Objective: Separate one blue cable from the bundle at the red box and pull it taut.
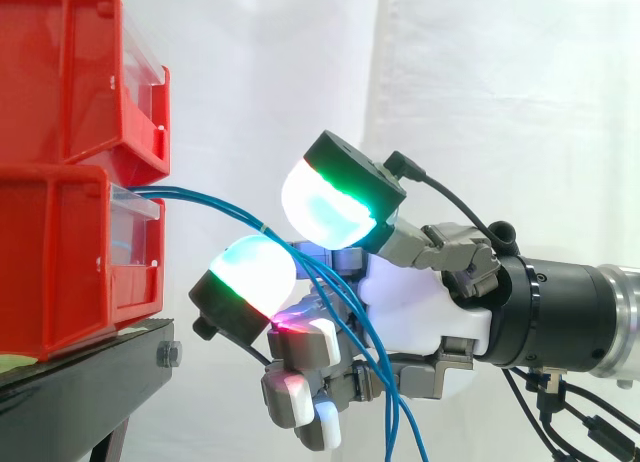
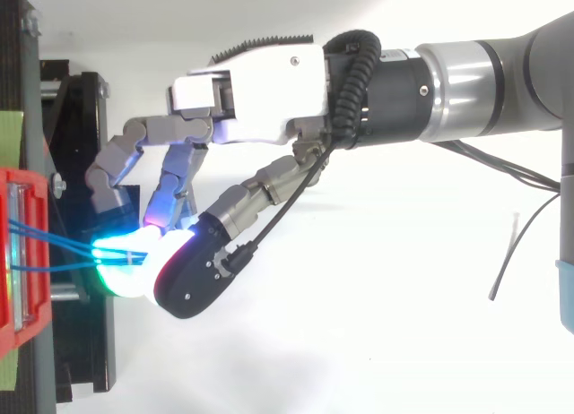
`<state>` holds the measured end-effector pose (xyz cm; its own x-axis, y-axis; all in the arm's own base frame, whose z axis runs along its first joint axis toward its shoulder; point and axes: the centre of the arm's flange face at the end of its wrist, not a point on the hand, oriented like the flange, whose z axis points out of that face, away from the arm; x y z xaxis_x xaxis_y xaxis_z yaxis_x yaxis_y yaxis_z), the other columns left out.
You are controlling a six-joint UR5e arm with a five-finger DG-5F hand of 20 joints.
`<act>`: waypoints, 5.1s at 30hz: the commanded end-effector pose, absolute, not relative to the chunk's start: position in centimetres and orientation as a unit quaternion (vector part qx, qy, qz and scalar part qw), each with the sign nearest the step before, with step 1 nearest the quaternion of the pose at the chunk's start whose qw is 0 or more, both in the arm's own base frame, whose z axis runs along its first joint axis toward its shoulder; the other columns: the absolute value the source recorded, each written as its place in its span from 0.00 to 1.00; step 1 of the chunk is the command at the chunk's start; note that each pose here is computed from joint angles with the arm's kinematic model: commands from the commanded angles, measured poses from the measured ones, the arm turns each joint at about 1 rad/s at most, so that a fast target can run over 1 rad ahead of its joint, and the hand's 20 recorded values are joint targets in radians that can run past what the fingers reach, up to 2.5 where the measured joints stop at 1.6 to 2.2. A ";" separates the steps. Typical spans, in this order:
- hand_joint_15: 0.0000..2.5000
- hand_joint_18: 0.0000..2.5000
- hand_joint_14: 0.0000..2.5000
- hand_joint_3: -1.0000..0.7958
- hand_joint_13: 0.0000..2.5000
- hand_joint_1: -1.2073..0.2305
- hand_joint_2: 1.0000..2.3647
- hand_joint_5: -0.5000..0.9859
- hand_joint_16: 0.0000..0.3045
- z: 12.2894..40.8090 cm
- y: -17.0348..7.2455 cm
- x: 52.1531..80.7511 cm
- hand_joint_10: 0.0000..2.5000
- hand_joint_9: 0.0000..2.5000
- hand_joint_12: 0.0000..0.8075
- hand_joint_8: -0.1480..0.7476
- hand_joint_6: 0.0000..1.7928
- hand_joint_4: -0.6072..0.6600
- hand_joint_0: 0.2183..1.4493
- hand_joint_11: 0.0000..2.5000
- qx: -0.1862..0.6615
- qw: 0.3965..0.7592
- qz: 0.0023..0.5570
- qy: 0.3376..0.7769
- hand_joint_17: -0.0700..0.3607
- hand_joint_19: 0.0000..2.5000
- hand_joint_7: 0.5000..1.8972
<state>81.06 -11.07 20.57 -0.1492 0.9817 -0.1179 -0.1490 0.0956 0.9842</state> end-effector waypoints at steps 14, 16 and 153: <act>0.29 0.35 0.01 0.29 0.40 0.20 0.00 0.21 0.16 20.6 -11.0 81.1 0.01 0.42 0.45 0.49 0.52 0.42 0.48 0.40 0.395 0.519 0.544 0.528 0.41 0.34 0.43; 0.30 0.36 0.01 0.28 0.40 0.20 0.00 0.21 0.16 20.6 -11.0 81.1 0.01 0.43 0.44 0.48 0.52 0.43 0.48 0.40 0.395 0.519 0.544 0.528 0.41 0.33 0.43; 0.39 0.38 0.01 0.28 0.46 0.45 0.00 0.26 0.16 20.3 -11.2 80.8 0.01 0.57 0.43 0.46 0.47 0.49 0.32 0.44 0.391 0.508 0.545 0.540 0.41 0.39 0.41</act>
<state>80.78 -11.23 20.37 -0.1756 0.9769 -0.1218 -0.1312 0.0993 0.9864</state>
